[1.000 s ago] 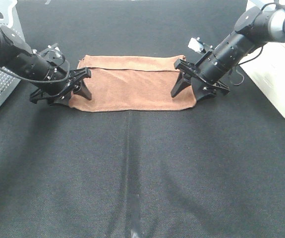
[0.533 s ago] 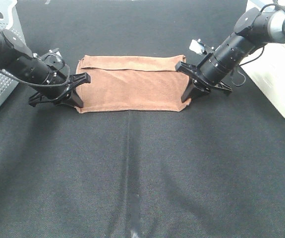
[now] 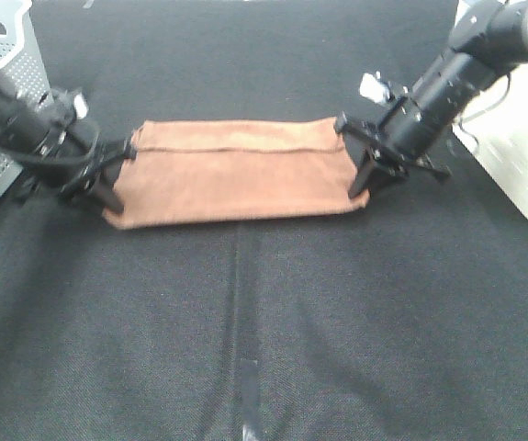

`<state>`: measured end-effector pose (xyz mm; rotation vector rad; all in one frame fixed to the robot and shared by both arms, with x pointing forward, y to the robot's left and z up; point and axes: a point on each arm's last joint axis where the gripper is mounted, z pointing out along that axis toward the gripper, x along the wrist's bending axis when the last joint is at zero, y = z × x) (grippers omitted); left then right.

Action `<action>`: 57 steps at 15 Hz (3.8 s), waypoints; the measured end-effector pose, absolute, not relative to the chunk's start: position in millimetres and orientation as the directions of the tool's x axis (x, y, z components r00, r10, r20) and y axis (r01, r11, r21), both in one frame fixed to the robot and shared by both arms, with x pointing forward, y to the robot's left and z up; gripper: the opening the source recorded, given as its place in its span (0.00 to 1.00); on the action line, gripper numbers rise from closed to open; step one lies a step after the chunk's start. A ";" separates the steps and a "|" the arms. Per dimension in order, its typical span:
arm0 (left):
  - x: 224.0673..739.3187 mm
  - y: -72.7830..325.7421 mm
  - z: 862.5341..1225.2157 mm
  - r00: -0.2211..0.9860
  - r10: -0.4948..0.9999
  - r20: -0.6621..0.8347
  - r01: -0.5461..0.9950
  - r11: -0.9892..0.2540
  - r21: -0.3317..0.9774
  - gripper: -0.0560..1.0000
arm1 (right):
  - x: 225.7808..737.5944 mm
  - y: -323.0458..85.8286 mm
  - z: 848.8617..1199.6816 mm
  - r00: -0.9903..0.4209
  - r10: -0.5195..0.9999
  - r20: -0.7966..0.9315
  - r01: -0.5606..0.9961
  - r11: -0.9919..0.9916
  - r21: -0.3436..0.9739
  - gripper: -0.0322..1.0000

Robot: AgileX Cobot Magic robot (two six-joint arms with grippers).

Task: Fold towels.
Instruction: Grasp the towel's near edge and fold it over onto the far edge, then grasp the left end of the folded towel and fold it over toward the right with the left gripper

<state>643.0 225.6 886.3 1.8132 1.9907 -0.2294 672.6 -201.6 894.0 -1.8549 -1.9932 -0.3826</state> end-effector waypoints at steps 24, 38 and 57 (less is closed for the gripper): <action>745.5 229.5 891.2 -0.051 0.901 -0.432 0.855 0.263 0.447 0.13 | 762.9 -192.9 898.4 -0.204 0.884 0.421 0.956 0.088 0.278 0.03; 749.3 232.9 881.2 -0.072 0.909 -0.411 0.858 0.267 0.438 0.78 | 756.4 -192.0 917.1 -0.226 0.872 0.434 0.967 0.148 0.205 0.85; 758.0 234.2 927.8 -0.013 0.974 -0.225 0.926 0.096 0.365 0.13 | 751.4 -195.0 958.2 -0.240 0.883 0.404 0.957 0.144 0.253 0.85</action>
